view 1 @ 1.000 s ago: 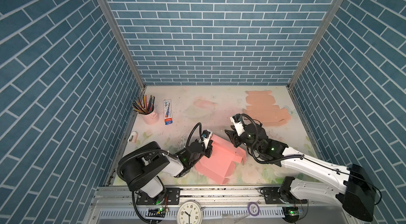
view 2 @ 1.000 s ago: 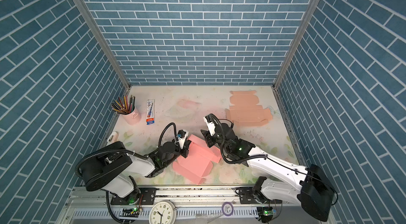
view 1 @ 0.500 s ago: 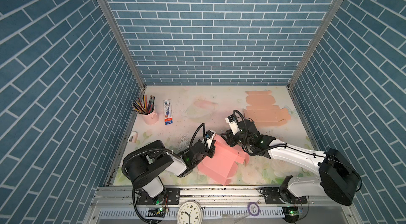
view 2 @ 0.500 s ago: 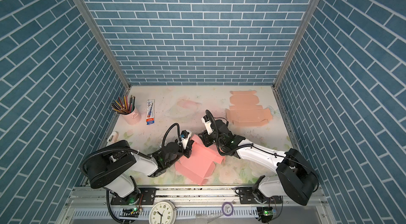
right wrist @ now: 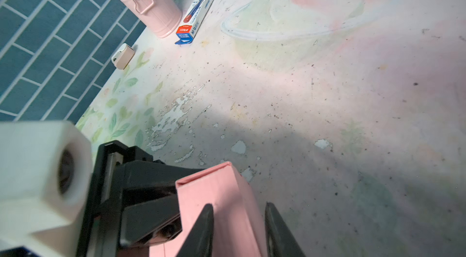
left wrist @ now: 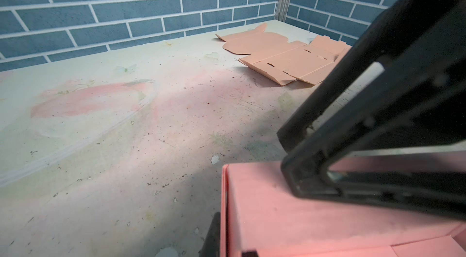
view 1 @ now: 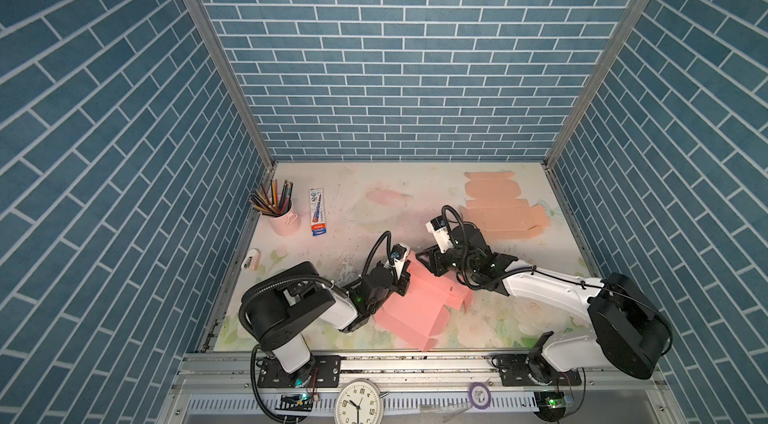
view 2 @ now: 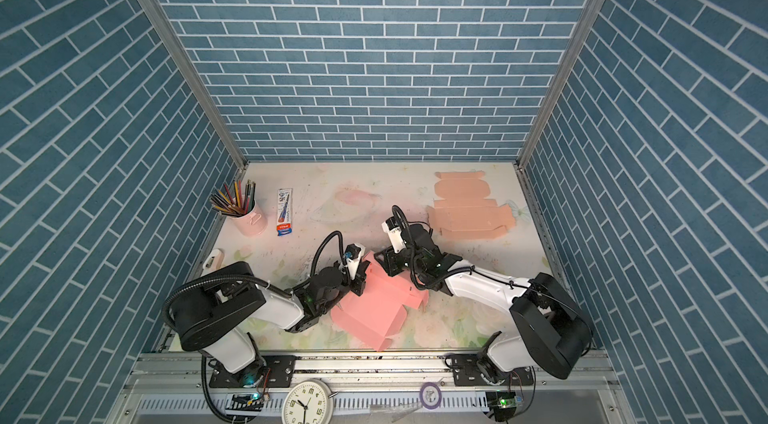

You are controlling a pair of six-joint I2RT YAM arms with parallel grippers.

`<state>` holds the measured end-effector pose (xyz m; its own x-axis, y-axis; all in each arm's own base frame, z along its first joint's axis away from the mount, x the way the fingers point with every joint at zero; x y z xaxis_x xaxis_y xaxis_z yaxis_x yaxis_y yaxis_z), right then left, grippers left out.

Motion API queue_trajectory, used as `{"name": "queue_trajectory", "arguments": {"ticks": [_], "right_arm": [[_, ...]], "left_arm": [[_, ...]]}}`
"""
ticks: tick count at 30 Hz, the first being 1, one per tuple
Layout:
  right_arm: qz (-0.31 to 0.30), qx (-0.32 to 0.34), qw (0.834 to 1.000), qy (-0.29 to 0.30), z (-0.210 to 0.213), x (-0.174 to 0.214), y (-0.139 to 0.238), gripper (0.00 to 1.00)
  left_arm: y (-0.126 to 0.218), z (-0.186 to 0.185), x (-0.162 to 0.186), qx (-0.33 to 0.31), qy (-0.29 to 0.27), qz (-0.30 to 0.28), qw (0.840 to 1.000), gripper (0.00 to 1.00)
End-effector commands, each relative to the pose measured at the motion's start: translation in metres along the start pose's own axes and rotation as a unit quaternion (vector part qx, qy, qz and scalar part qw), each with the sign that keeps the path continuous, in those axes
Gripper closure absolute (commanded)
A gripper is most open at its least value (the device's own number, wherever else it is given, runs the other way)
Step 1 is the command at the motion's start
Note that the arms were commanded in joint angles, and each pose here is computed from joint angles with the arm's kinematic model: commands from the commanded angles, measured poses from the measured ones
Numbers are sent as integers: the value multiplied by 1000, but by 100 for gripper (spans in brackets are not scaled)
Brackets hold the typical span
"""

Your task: Fold the paper box

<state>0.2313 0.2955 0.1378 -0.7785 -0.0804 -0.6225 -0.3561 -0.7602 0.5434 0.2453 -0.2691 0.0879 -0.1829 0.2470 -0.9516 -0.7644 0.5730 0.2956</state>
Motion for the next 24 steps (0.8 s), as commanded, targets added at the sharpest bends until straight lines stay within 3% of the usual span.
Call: {"name": "queue_trajectory", "arguments": {"ticks": [1,12,19,24], "right_arm": [[39,-35,998,-34,4,19,-2,67],[54,-40,997,-49,2,30,-3,73],[56,-23,997,-47,-1,30,-4,74],[57,-22,997,-47,0,31,-5,74]], "left_arm": [[-1,5,8,-19,-9,14,1000,91],[6,8,11,-27,-20,20,999,92],[18,6,13,-7,-1,23,1000,83],[25,8,17,-5,3,29,1000,81]]}}
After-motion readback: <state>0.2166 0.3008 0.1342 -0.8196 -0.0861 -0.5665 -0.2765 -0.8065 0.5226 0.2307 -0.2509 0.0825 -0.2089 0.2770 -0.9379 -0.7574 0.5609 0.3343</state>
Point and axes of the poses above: each gripper's point midway between its finger pads, its own y axis back along the fingers, its own z axis along the line the jaws close on, x = y × z, the point moved 3 cm from there along y, back along the fingers, and after that the axes turned 9 degrees about -y, right-handed, at the moved point
